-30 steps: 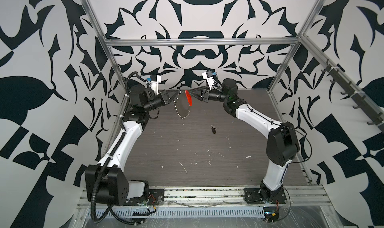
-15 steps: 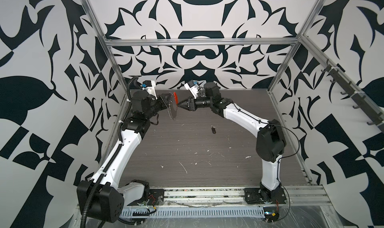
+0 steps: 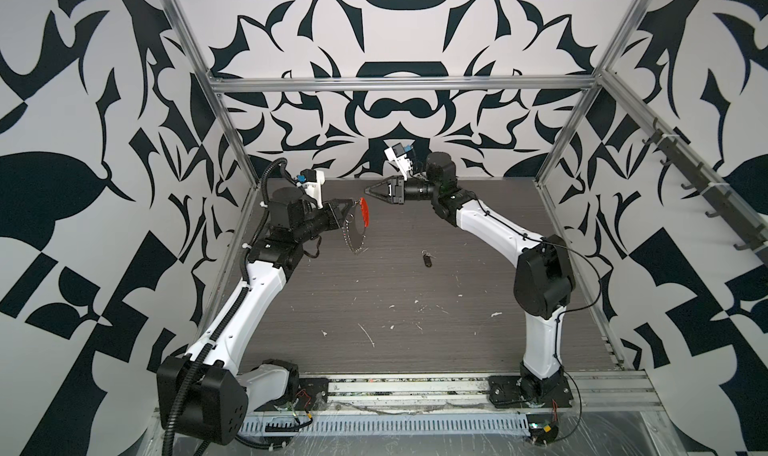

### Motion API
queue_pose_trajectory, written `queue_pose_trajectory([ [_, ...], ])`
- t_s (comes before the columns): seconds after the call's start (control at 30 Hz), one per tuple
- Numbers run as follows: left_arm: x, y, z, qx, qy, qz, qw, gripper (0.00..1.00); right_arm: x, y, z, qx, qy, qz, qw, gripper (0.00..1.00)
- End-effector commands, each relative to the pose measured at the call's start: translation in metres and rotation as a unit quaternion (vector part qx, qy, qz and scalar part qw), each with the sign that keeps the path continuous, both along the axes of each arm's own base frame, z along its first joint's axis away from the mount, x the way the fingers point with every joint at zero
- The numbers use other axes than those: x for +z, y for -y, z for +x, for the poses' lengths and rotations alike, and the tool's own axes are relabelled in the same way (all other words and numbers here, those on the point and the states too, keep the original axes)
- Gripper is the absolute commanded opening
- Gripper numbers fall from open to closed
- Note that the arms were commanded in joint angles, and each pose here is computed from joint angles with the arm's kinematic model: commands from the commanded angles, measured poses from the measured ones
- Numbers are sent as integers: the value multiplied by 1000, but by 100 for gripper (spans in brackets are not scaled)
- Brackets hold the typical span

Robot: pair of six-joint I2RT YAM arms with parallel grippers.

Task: Put the keys on the keyring

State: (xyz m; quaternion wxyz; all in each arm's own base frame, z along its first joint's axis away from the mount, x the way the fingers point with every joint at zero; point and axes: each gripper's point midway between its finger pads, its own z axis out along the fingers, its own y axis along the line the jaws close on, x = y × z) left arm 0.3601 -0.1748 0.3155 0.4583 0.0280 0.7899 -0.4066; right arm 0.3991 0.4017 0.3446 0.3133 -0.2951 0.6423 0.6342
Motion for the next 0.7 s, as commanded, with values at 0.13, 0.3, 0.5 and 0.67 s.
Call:
queue_pose_trajectory([
  [0.13, 26, 9, -5, -30, 34, -10, 999, 0, 47, -4, -22, 62, 25, 67, 996, 37],
  [0.3, 35, 6, -5, -22, 50, -19, 998, 0, 37, -7, -24, 59, 20, 53, 997, 37],
  [0.5, 38, 6, -2, -19, 52, -22, 998, 0, 27, -11, -25, 45, 24, 27, 998, 36],
  [0.67, 38, 6, 0, -17, 55, -23, 998, 0, 16, -9, -21, 17, 30, -4, 999, 35],
])
